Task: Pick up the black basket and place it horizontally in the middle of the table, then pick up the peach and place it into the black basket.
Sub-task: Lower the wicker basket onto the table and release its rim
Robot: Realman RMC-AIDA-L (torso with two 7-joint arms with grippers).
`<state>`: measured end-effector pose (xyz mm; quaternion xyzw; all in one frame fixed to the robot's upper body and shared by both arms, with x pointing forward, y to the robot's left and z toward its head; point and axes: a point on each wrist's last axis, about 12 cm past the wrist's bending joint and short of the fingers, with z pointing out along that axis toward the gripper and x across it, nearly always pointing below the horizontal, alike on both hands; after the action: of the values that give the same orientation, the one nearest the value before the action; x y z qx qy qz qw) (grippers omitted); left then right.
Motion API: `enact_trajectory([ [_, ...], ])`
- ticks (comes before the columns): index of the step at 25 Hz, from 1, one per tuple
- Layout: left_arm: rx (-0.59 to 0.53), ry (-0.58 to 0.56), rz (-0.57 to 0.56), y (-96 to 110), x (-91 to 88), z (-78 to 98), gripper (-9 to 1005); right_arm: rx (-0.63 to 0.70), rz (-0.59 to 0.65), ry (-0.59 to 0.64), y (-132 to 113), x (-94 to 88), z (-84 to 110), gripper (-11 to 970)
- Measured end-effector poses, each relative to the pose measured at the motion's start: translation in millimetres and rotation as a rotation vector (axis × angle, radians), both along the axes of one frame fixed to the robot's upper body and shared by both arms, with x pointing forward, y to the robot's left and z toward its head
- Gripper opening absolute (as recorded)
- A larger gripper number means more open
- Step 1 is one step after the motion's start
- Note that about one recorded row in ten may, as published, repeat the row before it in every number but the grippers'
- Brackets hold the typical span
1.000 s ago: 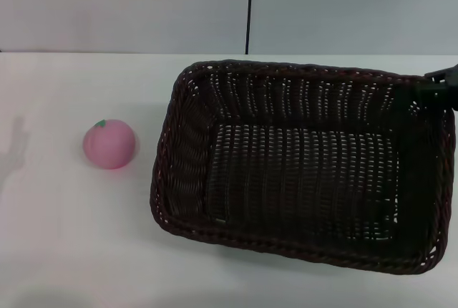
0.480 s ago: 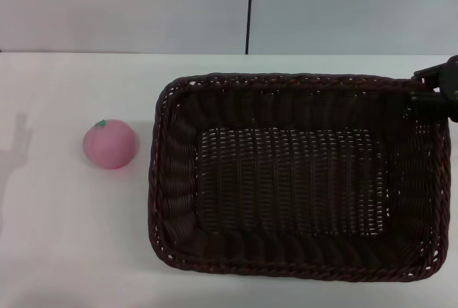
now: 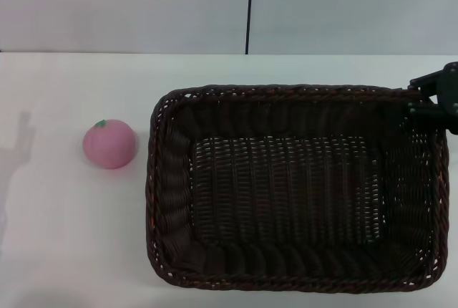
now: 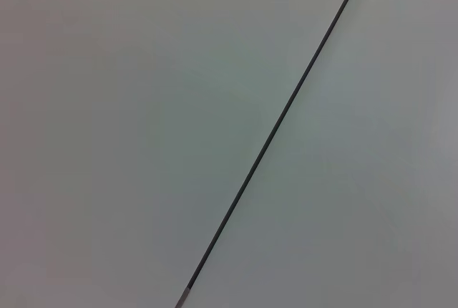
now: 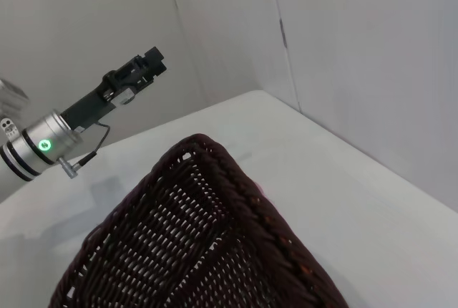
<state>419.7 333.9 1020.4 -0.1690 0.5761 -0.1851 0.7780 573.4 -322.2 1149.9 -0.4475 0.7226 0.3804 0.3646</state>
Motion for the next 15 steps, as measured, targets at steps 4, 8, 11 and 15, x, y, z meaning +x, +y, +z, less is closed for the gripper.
enact_trajectory([
  [4, -0.003, -0.001, -0.002, -1.0, 0.2, -0.1, 691, -0.029, -0.001, 0.006, -0.6, 0.5, -3.0, 202],
  [8, -0.009, -0.002, -0.011, -3.7, 0.8, 0.0, 691, -0.039, 0.003, 0.002, -0.6, -0.2, -4.2, 211],
  [11, -0.009, -0.002, -0.011, -3.7, 0.8, 0.0, 690, -0.039, 0.003, 0.002, 0.0, 0.2, -4.6, 218],
  [15, -0.017, -0.006, -0.020, -6.3, 1.6, 0.4, 690, -0.044, -0.004, -0.005, -0.2, 1.8, -4.5, 228],
])
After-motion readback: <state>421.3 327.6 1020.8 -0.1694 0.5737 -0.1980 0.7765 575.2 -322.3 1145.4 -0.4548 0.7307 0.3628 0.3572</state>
